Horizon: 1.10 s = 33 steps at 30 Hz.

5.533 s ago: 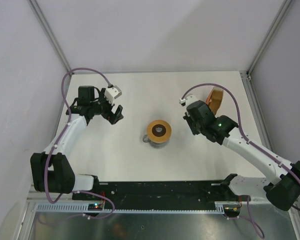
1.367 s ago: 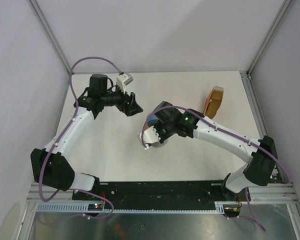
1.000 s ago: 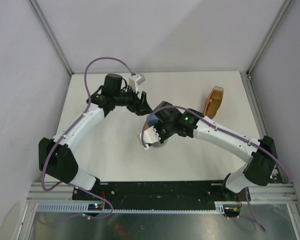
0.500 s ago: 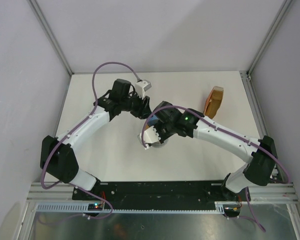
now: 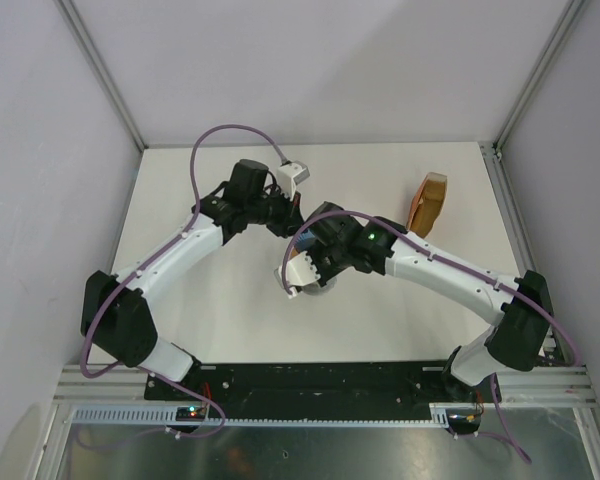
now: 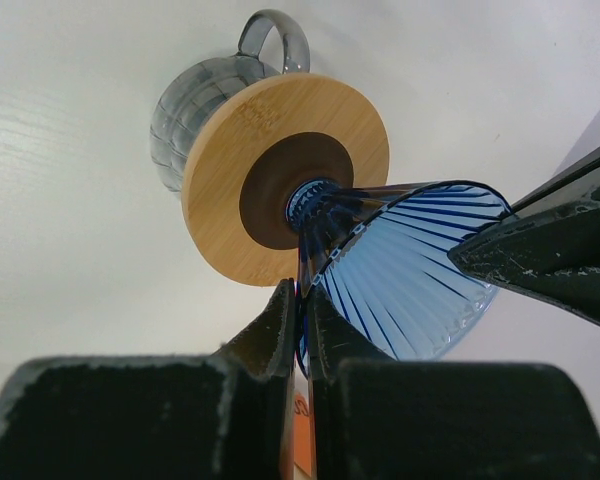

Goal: Place the coffee filter in the dripper

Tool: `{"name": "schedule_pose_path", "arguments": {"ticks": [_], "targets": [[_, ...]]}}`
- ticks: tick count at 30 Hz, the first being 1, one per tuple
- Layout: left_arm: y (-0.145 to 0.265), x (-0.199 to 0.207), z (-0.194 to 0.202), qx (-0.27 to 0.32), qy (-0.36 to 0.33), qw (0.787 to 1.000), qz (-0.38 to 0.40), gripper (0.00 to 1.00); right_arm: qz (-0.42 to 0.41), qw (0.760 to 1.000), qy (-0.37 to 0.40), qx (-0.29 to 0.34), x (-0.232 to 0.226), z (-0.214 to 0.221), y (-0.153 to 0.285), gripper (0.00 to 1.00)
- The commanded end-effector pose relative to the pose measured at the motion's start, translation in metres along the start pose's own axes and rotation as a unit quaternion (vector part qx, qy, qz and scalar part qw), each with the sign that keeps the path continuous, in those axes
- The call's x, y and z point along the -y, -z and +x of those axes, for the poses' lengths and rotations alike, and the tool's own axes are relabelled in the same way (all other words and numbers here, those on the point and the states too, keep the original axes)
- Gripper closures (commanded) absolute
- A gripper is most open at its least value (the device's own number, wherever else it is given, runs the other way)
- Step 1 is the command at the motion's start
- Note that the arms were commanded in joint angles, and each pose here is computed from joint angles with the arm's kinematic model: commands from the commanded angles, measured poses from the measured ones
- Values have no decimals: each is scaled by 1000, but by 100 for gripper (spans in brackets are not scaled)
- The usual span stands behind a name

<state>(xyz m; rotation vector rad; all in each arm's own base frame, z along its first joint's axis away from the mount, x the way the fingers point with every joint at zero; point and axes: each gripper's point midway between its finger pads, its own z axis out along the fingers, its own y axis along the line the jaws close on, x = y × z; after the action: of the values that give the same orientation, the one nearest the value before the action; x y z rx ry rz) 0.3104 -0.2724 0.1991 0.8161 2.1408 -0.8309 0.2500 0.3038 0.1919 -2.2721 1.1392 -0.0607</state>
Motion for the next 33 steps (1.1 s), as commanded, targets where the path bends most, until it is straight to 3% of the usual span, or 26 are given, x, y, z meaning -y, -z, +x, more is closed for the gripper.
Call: {"name": "schedule_pose_path", "arguments": {"ticks": [1,3,5,8,10,16,22,24,25,27,30,33], "targets": [[0,-5,4,-6,-30,999,-11,100,-21,1000,-5,-4,-8,2,0,100],[1,-3,3,-4,-35,999,-12,100,-10,1000,-9,-7,-4,2,2,99],[1,-4,3,-4,-35,999,-14,100,1,1000,-13,-6,0,2,4,87],[1,-4,3,-5,-35,999,-17,100,18,1000,-17,0,6,0,9,59],[1,-3,2,-4,-35,999,-16,100,23,1000,-17,0,8,0,11,50],[0,-4,3,-6,-35,999,-17,100,57,998,-11,21,17,-11,26,44],[-2,-3,4,-8,-33,999,-13,100,146,978,-52,138,45,-53,77,36],[-1,-3,3,-7,-33,999,-14,100,200,948,-155,193,66,-61,103,24],[-1,-3,3,-6,-33,999,-13,100,238,924,-207,218,82,-61,120,14],[0,-2,3,-6,-32,999,-13,100,297,857,-340,248,108,-46,146,4],[0,-2,3,-6,-30,999,-14,100,322,745,-520,266,122,-2,158,2],[-1,-2,5,-7,-28,1000,-12,100,303,637,-672,228,111,54,138,12]]}}
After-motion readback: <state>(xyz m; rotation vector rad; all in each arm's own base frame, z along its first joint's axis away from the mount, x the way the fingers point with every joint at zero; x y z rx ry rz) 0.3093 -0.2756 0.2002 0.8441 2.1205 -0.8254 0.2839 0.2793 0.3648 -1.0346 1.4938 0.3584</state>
